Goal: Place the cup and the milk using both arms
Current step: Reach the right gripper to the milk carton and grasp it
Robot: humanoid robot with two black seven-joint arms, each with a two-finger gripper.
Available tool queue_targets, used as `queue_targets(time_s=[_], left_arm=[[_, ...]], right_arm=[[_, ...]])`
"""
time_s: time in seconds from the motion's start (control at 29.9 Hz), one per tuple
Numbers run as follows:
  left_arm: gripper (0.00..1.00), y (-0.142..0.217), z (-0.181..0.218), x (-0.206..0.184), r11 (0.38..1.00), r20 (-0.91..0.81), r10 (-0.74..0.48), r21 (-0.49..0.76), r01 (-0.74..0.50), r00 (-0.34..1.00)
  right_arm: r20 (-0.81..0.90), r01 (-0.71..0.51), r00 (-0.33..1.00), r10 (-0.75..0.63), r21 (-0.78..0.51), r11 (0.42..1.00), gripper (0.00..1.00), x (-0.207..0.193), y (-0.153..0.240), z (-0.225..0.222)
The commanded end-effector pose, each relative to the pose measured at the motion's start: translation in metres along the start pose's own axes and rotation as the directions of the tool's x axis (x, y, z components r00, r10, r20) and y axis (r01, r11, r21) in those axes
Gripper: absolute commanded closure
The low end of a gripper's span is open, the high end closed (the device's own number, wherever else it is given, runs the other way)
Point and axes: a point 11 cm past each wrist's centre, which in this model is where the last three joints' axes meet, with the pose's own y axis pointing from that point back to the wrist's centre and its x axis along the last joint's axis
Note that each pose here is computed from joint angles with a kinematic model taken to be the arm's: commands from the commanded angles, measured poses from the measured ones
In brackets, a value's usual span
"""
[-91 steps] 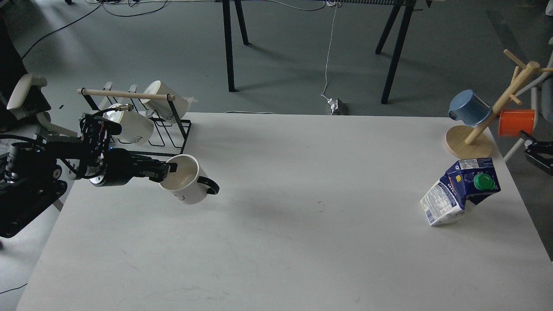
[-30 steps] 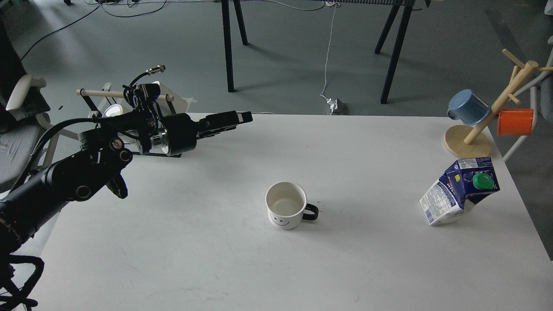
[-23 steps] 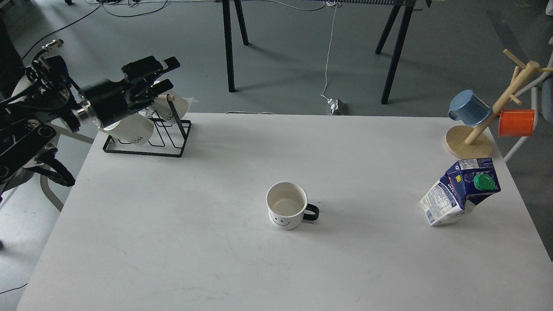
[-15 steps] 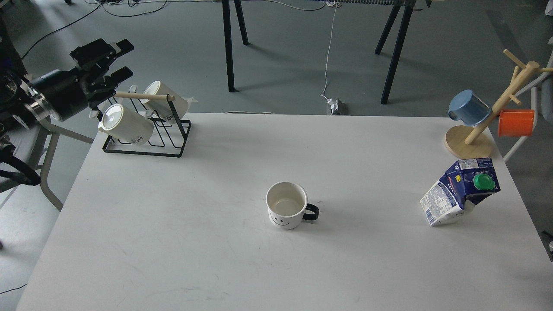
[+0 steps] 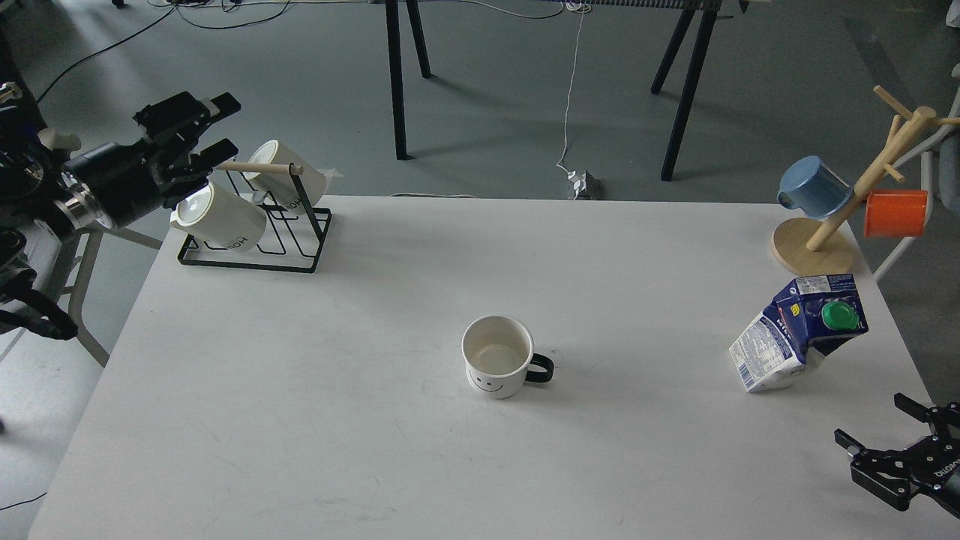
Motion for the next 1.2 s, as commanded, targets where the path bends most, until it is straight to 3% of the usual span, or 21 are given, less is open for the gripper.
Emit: queue_targets(time_s=[0.0, 0.33, 1.0, 1.17], left_arm=[[0.14, 0.003, -0.003, 0.0, 1.0, -0.002, 0.003, 0.008, -0.003, 1.0], [0.14, 0.011, -0.015, -0.003, 0.999, -0.012, 0.003, 0.037, -0.003, 1.0], [0.13, 0.019, -0.028, -0.005, 0.998, -0.027, 0.01, 0.066, -0.008, 1.0], [0.13, 0.022, -0.033, -0.008, 0.997, -0.036, 0.01, 0.077, -0.007, 0.999]], right_arm=[[-0.027, 0.037, 0.999, -0.037, -0.006, 0.999, 0.01, -0.014, -0.014, -0.003], [-0.079, 0.081, 0.993, -0.085, -0.054, 0.995, 0.01, -0.03, -0.04, 0.009], [0.036, 0.23, 0.973, -0.228, -0.047, 0.972, 0.01, -0.054, -0.084, 0.041], [0.072, 0.26, 0.963, -0.259, -0.008, 0.966, 0.06, -0.057, -0.089, 0.04]])
